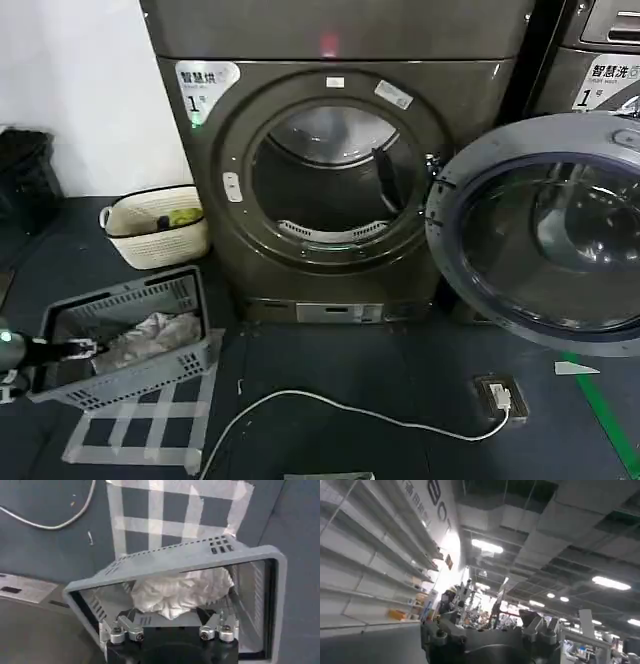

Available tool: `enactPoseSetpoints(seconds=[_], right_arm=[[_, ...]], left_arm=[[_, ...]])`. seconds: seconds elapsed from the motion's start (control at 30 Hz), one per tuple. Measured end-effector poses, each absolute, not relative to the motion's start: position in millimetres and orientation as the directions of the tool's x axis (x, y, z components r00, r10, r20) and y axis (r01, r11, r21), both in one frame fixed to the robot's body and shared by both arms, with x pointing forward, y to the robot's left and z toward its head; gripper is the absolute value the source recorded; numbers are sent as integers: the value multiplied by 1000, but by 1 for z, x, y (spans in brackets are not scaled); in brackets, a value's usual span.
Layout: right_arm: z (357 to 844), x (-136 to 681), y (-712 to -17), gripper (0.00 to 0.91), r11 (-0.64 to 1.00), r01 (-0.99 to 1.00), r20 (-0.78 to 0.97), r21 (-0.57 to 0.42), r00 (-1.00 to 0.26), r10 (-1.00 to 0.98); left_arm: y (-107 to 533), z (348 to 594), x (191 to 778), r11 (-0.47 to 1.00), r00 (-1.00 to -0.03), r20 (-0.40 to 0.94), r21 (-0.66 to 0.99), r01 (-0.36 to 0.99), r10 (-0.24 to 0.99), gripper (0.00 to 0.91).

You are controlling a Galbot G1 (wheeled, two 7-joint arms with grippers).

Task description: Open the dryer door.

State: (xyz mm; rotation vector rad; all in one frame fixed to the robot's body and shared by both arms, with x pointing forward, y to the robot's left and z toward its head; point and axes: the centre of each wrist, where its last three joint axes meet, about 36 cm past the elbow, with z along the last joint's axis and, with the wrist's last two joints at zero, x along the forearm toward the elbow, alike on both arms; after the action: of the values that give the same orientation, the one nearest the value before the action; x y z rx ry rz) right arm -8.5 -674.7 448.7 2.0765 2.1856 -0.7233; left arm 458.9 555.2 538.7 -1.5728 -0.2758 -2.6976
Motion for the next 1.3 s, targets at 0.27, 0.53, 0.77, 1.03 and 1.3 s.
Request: enactPoseSetpoints(seconds=[0.27,0.53,0.77,1.03,1.3], right_arm=[[445,-8,-673,907,6,955,-341,-298,-112,933],[442,-7,-671,907,13,954,-344,-299,-120,931],[438,-3,-670,907,21,953,-343,-301,-129,931],[436,-4,-669,907,25,951,-349,-307,-137,927],[436,-3,-667,907,25,946,-353,-324,-146,924]], left_arm=[[560,531,457,-984,-487,871,139,110,68,907],[556,513,453,-990,-469,881,115,85,62,907],[552,503,454,-989,-475,877,124,85,69,907],[546,499,456,-976,-473,877,171,137,87,907],[540,496,459,-960,-566,820,222,169,90,907]])
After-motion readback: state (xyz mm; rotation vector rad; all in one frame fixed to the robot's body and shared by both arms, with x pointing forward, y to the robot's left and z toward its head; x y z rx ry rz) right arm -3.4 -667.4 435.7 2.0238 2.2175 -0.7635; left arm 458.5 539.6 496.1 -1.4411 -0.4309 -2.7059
